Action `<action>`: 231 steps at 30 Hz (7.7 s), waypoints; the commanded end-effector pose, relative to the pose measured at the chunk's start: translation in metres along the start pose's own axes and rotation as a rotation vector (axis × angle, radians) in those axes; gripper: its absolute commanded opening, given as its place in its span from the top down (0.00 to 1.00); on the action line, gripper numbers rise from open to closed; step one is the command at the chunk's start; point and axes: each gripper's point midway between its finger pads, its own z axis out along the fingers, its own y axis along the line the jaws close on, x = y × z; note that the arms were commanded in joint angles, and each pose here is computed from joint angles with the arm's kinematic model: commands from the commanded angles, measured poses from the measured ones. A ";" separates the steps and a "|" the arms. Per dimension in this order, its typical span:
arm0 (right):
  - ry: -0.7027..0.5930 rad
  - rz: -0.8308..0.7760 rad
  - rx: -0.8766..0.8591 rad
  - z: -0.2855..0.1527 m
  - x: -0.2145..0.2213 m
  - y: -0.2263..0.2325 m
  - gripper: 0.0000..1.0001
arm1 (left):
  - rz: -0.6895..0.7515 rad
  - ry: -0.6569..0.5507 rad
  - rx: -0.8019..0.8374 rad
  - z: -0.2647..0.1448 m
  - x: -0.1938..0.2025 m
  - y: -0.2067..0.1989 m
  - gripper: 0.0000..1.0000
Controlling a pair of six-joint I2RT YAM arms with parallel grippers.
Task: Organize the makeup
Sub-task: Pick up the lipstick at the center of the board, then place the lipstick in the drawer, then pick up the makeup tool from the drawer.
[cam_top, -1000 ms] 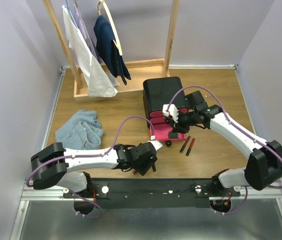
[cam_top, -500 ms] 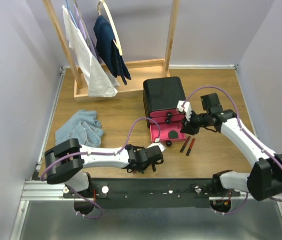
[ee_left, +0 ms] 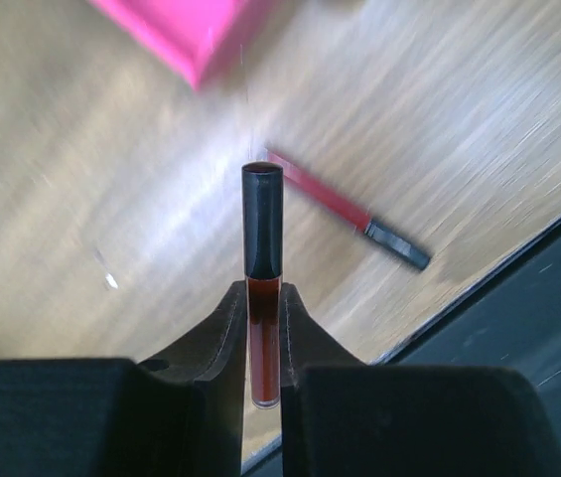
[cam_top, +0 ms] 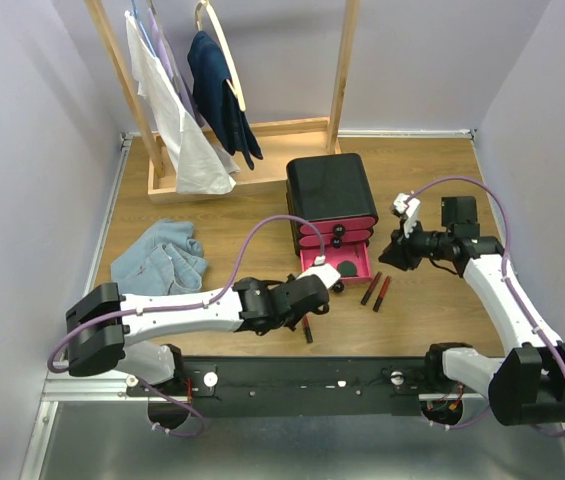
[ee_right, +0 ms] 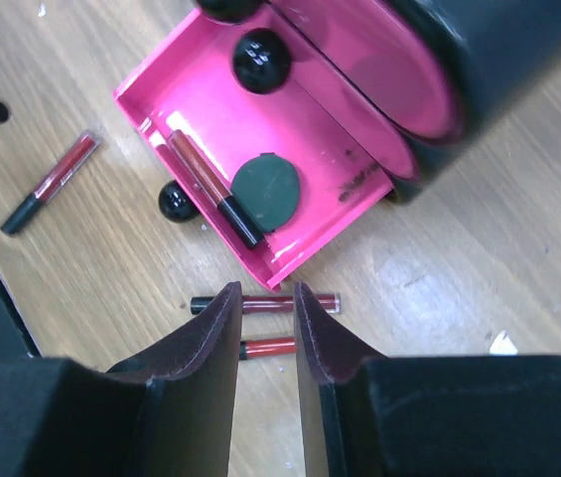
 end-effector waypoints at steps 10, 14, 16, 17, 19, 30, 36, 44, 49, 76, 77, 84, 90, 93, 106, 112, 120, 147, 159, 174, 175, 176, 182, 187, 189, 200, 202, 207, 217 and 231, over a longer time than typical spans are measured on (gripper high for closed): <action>-0.176 0.173 0.045 -0.018 -0.010 -0.008 0.65 | 0.303 -0.196 -0.029 0.001 -0.113 0.001 0.96; -0.182 0.179 0.047 -0.019 -0.010 -0.009 0.65 | 0.361 -0.191 -0.036 0.017 -0.130 0.002 0.95; -0.184 0.181 0.050 -0.019 -0.010 -0.010 0.65 | 0.389 -0.190 -0.040 0.026 -0.139 0.003 0.95; -0.185 0.182 0.052 -0.020 -0.010 -0.010 0.65 | 0.405 -0.177 -0.041 0.034 -0.138 0.002 0.95; -0.190 0.181 0.053 -0.020 -0.010 -0.010 0.65 | 0.439 -0.180 -0.050 0.038 -0.145 0.003 0.94; -0.191 0.184 0.054 -0.020 -0.008 -0.010 0.65 | 0.514 -0.159 -0.103 0.070 -0.151 0.009 0.77; -0.192 0.182 0.054 -0.020 -0.008 -0.010 0.65 | 0.510 -0.169 -0.115 0.073 -0.155 0.012 0.49; -0.189 0.137 -0.003 -0.019 -0.005 -0.001 0.65 | 0.443 -0.199 -0.109 0.062 -0.163 0.011 0.47; -0.156 0.043 -0.101 -0.018 0.007 0.017 0.66 | 0.354 -0.253 -0.093 0.036 -0.169 0.014 0.47; 0.096 -0.385 -0.262 0.011 0.024 0.026 0.65 | -0.255 -0.389 -0.053 -0.053 -0.073 0.057 0.23; 0.100 -0.395 -0.270 0.013 0.022 0.028 0.65 | -0.266 -0.384 -0.056 -0.051 -0.068 0.059 0.22; 0.132 -0.478 -0.282 0.025 0.012 0.030 0.65 | -0.392 -0.430 -0.061 -0.055 -0.055 0.071 0.17; 0.149 -0.512 -0.299 0.034 0.009 0.036 0.66 | -0.471 -0.444 -0.066 -0.054 -0.042 0.079 0.16; 0.159 -0.522 -0.302 0.036 0.009 0.036 0.66 | -0.495 -0.446 -0.066 -0.054 -0.037 0.082 0.14; 0.191 -0.562 -0.311 0.044 0.010 0.036 0.66 | -0.558 -0.449 -0.064 -0.051 -0.026 0.086 0.14; 0.198 -0.573 -0.314 0.045 0.011 0.037 0.65 | -0.569 -0.445 -0.066 -0.049 -0.023 0.087 0.14; 0.210 -0.582 -0.316 0.047 0.013 0.038 0.65 | -0.578 -0.444 -0.058 -0.047 -0.022 0.087 0.14; 0.233 -0.601 -0.330 0.052 0.017 0.041 0.65 | -0.617 -0.453 -0.057 -0.047 -0.015 0.090 0.14; 0.243 -0.612 -0.338 0.054 0.019 0.042 0.65 | -0.630 -0.457 -0.056 -0.048 -0.012 0.091 0.14; 0.254 -0.624 -0.345 0.056 0.021 0.043 0.65 | -0.641 -0.460 -0.057 -0.048 -0.010 0.092 0.14; 0.256 -0.623 -0.344 0.056 0.022 0.043 0.65 | -0.641 -0.460 -0.057 -0.048 -0.010 0.092 0.14; 0.255 -0.627 -0.345 0.057 0.021 0.043 0.65 | -0.641 -0.461 -0.057 -0.048 -0.010 0.092 0.14; 0.261 -0.631 -0.346 0.057 0.022 0.043 0.65 | -0.643 -0.460 -0.058 -0.047 -0.009 0.092 0.14; 0.266 -0.634 -0.348 0.058 0.024 0.043 0.65 | -0.645 -0.461 -0.059 -0.048 -0.009 0.093 0.14; 0.268 -0.635 -0.350 0.059 0.024 0.043 0.65 | -0.645 -0.463 -0.058 -0.048 -0.010 0.093 0.14; 0.284 -0.652 -0.353 0.060 0.028 0.043 0.65 | -0.650 -0.464 -0.056 -0.048 -0.009 0.093 0.14; 0.288 -0.661 -0.353 0.061 0.028 0.042 0.65 | -0.651 -0.465 -0.056 -0.048 -0.009 0.093 0.14; 0.300 -0.681 -0.359 0.064 0.030 0.041 0.65 | -0.654 -0.467 -0.061 -0.048 -0.009 0.094 0.13; 0.280 -0.741 -0.297 0.073 0.008 0.026 0.66 | -0.670 -0.473 -0.065 -0.050 -0.004 0.097 0.13; 0.303 -0.867 -0.151 0.094 0.001 -0.006 0.67 | -0.687 -0.477 -0.071 -0.050 0.002 0.100 0.13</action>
